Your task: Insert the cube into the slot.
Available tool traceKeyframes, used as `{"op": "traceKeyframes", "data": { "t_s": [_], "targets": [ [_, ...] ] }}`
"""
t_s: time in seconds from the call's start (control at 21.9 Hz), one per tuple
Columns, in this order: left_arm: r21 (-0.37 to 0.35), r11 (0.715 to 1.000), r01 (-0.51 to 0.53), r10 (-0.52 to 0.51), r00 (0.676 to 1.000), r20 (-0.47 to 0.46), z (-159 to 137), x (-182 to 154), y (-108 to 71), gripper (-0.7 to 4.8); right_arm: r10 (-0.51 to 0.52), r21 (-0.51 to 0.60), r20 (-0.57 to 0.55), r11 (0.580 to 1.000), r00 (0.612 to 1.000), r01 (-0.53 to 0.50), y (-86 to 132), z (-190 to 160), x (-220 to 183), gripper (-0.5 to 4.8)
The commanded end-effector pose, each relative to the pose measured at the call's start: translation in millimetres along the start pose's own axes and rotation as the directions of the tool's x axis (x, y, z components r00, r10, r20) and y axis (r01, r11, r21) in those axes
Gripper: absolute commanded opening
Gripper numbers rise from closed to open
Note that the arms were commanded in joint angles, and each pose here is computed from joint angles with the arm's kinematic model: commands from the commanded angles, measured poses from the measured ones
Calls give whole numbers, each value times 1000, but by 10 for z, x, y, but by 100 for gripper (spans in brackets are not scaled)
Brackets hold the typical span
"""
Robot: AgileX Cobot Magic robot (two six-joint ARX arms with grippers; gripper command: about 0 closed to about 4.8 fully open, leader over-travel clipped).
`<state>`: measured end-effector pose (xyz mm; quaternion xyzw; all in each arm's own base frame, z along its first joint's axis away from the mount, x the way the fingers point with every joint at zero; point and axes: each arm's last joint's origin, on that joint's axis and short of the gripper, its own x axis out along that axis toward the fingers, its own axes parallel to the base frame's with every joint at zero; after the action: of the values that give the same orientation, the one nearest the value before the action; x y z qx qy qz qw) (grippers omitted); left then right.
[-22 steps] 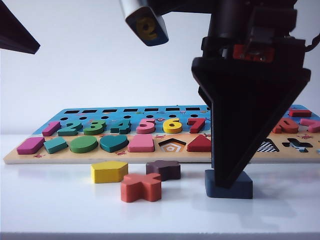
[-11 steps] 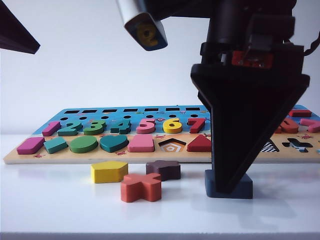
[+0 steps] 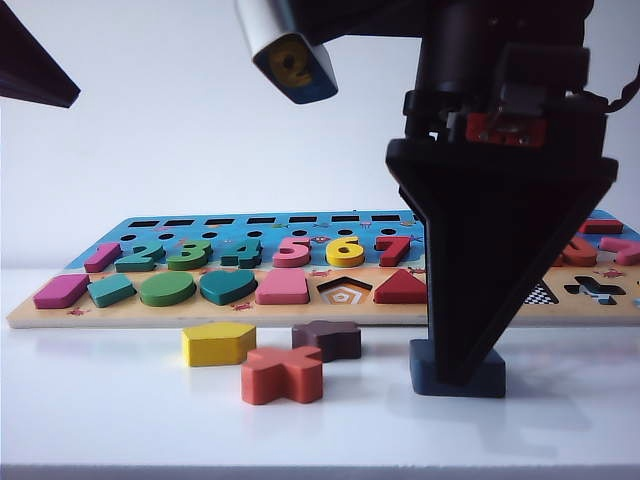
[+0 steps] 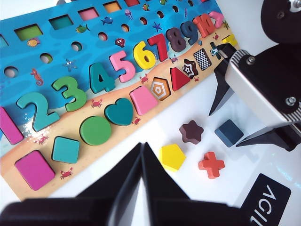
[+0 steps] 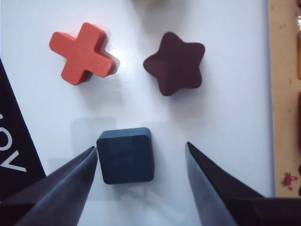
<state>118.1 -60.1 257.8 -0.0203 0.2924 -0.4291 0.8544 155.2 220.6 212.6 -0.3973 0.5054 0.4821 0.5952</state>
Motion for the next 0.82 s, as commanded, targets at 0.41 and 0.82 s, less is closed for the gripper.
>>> {"op": "traceKeyframes", "data": {
  "t_s": [0.41, 0.82],
  "targets": [
    [13, 1000, -1, 0, 1000, 14, 17, -2, 2, 10, -7, -1, 10, 1000, 1000, 7, -3, 8, -13, 303],
    [13, 1000, -1, 0, 1000, 14, 17, -2, 2, 9, -7, -1, 10, 1000, 1000, 7, -3, 9, -12, 268]
  ]
}}
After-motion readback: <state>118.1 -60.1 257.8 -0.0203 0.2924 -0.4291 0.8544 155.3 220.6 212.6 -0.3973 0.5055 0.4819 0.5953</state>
